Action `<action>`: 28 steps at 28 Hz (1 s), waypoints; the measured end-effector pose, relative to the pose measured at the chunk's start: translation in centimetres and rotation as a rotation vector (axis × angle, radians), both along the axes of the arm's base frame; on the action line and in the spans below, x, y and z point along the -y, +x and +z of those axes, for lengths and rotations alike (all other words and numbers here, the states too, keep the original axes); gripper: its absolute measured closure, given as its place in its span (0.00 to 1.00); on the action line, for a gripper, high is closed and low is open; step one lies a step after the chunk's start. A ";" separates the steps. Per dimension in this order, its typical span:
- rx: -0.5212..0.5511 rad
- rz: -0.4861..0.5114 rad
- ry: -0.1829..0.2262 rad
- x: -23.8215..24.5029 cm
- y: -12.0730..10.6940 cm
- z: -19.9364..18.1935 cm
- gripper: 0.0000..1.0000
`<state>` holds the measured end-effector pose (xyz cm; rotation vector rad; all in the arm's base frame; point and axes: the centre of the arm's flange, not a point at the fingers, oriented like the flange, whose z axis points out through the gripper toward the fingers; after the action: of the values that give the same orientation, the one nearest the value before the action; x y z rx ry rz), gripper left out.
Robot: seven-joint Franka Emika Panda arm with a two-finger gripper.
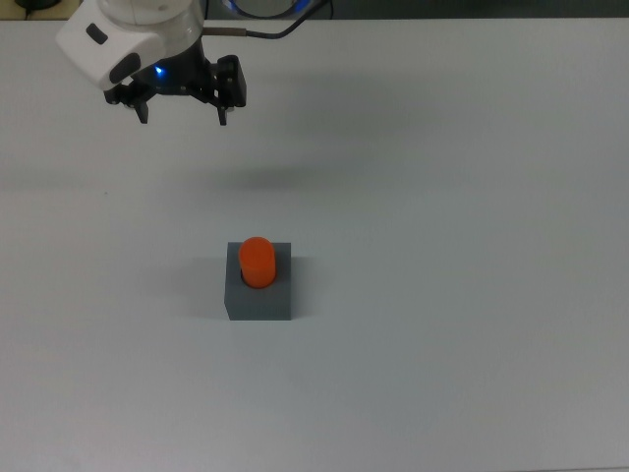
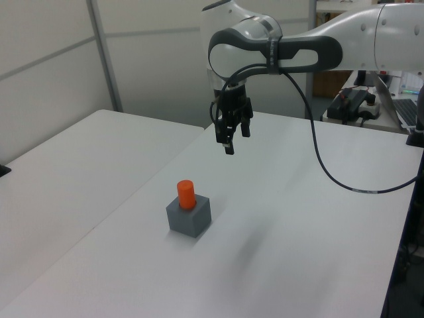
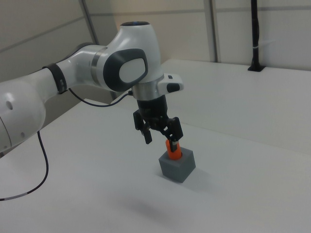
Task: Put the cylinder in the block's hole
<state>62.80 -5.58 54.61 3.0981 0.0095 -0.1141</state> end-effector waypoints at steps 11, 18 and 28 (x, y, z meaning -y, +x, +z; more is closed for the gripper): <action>-0.002 0.001 0.000 0.0 0.0 -0.1 0.00; -0.011 0.000 0.000 0.0 0.2 -0.7 0.00; -0.013 0.001 0.000 0.0 0.2 -0.8 0.00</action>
<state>63.04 -5.57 53.82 3.0973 0.0109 -0.1340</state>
